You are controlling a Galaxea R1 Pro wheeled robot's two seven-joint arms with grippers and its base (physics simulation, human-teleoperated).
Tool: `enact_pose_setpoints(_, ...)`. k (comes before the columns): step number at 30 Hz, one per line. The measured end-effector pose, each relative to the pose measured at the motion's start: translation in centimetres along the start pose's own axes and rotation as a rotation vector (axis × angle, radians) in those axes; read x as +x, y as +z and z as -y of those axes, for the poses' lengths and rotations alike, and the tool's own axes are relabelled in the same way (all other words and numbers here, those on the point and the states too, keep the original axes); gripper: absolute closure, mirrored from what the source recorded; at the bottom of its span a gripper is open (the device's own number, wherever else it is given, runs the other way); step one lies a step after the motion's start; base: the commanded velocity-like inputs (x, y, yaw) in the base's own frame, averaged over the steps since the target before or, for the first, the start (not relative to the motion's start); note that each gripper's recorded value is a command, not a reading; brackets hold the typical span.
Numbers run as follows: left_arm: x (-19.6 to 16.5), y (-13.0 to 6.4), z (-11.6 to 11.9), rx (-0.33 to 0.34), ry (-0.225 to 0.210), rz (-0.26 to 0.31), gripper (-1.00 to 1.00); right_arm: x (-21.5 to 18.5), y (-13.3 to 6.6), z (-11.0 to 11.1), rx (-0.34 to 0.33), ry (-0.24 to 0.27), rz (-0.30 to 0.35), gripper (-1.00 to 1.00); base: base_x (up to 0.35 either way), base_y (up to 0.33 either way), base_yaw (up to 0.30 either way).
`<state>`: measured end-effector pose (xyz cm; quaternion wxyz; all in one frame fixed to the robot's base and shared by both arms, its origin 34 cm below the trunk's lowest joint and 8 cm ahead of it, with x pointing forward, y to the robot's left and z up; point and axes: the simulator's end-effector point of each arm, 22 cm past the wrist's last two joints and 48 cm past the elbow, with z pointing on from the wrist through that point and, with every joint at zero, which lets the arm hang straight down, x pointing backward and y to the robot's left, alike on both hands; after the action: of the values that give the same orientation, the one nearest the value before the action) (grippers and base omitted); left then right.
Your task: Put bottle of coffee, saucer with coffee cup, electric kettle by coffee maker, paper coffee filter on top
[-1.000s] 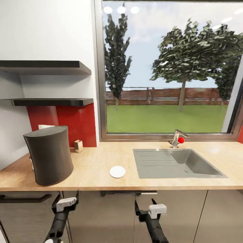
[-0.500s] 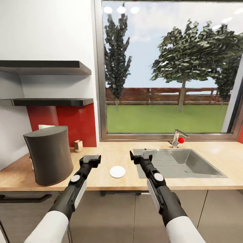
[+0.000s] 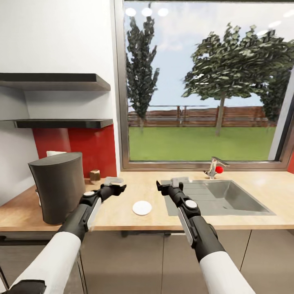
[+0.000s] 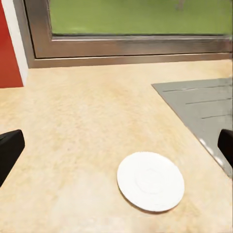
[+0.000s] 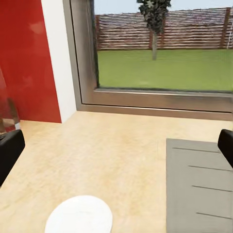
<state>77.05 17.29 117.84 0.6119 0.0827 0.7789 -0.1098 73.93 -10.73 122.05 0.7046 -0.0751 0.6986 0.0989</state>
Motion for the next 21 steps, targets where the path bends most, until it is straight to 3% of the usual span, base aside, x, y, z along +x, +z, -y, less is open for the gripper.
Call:
enact_pose_setpoints(6,2.8,-1.1,-2.2,0.084,-0.009,-0.133,-1.0,0.4,0.0,0.8,0.013,0.002,-0.019,-1.0,0.0,0.0,0.072)
enact_pose_setpoints(11,6.4,-1.6,-3.3,0.081,-0.028,-0.248,-1.0,2.2,0.1,0.9,0.014,0.008,-0.08,-1.0,0.0,0.0,0.021)
enact_pose_setpoints(16,11.0,-1.9,-3.3,0.079,-0.086,-0.401,-1.0,5.3,0.3,0.9,0.013,0.014,-0.146,-1.0,0.0,0.0,0.001)
enact_pose_setpoints(18,11.7,-1.9,-3.1,0.081,-0.087,-0.424,-1.0,7.9,0.2,0.9,0.013,0.02,-0.201,-1.0,0.0,0.0,0.0)
enact_pose_setpoints(21,11.7,-1.9,-3.2,0.081,-0.085,-0.428,-1.0,9.2,0.2,1.0,0.015,0.025,-0.226,-1.0,0.0,0.0,0.0)
